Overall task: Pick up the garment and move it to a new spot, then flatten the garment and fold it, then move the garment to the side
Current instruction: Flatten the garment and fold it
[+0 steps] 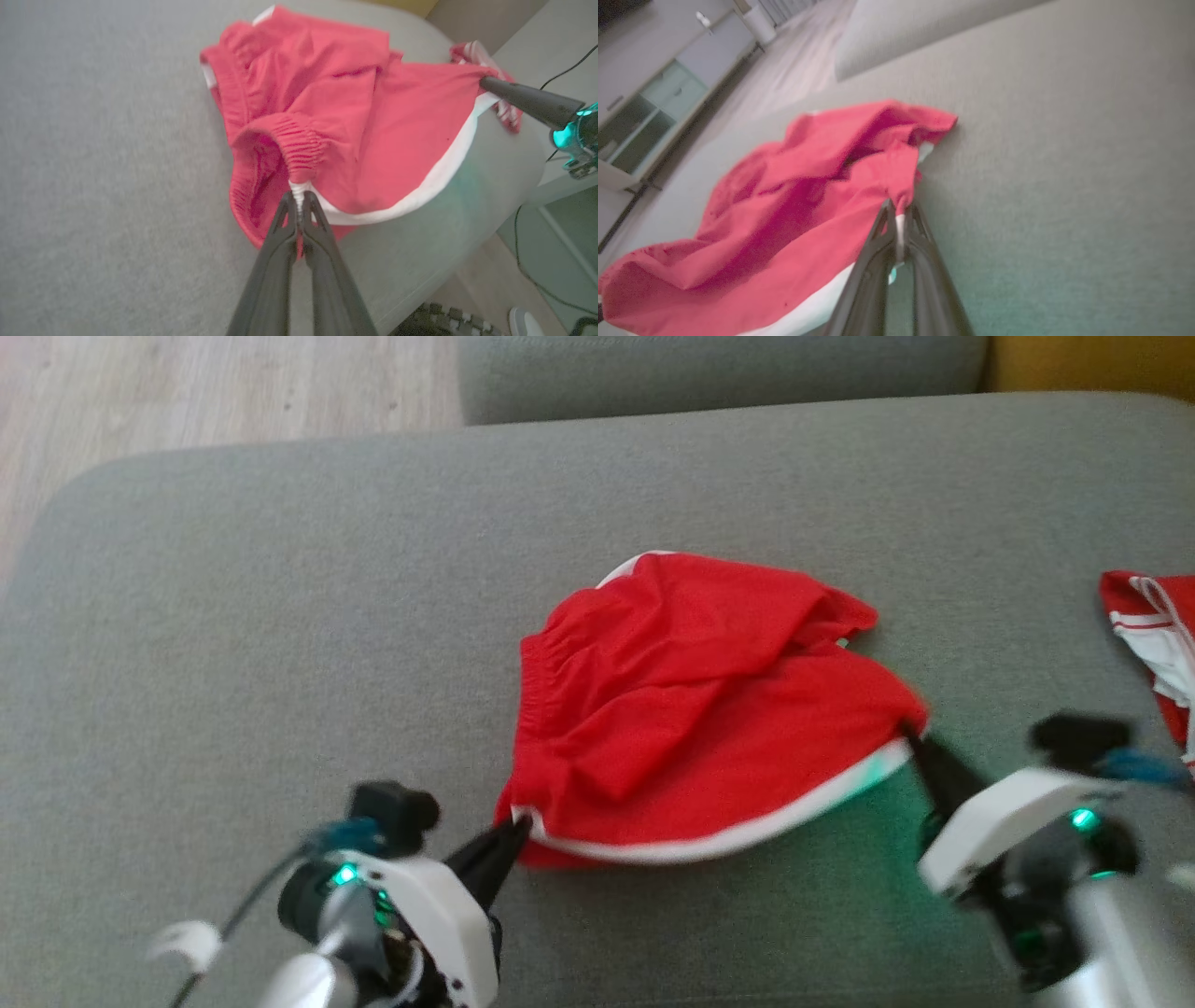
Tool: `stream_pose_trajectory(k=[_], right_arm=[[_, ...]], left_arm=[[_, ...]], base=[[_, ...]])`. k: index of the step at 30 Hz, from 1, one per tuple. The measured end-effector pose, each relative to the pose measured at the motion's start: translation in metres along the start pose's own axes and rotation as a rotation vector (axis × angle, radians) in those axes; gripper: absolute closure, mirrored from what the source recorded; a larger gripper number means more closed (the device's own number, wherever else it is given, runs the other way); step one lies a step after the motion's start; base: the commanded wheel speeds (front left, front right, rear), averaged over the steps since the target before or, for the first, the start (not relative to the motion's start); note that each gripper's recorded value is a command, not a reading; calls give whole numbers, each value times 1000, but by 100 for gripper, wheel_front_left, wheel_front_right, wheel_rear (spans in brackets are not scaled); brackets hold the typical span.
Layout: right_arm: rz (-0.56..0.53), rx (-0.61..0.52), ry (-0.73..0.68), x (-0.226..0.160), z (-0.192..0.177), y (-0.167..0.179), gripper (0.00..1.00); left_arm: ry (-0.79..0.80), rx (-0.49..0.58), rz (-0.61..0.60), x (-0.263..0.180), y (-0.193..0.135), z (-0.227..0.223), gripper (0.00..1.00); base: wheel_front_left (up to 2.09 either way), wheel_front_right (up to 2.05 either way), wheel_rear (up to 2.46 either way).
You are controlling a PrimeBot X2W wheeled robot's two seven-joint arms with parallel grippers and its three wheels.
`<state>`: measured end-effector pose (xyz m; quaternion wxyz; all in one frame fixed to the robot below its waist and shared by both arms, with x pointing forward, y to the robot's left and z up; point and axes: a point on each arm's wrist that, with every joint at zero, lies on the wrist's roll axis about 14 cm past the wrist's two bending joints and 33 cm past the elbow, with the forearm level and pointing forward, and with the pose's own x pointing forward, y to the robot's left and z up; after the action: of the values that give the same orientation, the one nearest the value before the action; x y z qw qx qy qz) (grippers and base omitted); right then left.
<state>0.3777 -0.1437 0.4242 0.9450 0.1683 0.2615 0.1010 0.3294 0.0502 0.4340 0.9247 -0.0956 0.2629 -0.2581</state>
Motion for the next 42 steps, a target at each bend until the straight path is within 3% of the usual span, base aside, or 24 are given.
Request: stream_pose_trajectory(k=[3,9,14,20,26,32,38,42], right_arm=[[20,29,-90,-14,31,0,100],[89,93,-344,-77,116,3,100],[144,59,-550,-130,185,17,100],[195,-36,-668,-144,254,34,100],[137,-78,-586,-84,294,25,100],[61,-86,-478,18,304,19,100],[75,-78,-675,75,358,37,100],[38,-67,-609,126,323,24,100]], left_arm=[[-79,-37,-35,-7,-9,25,100],[-341,-98,-197,-43,-48,117,100],[-502,-98,-343,-75,-78,184,100],[-572,-58,-431,-78,-88,246,100],[-502,-53,-381,-25,-60,283,100],[-470,-69,-149,57,10,306,100],[-697,-6,-16,99,52,357,100],[-740,-23,66,132,81,341,100]], base=[[0,0,0],[0,0,0],[0,0,0],[0,0,0],[0,0,0],[0,0,0],[0,0,0],[0,0,0]])
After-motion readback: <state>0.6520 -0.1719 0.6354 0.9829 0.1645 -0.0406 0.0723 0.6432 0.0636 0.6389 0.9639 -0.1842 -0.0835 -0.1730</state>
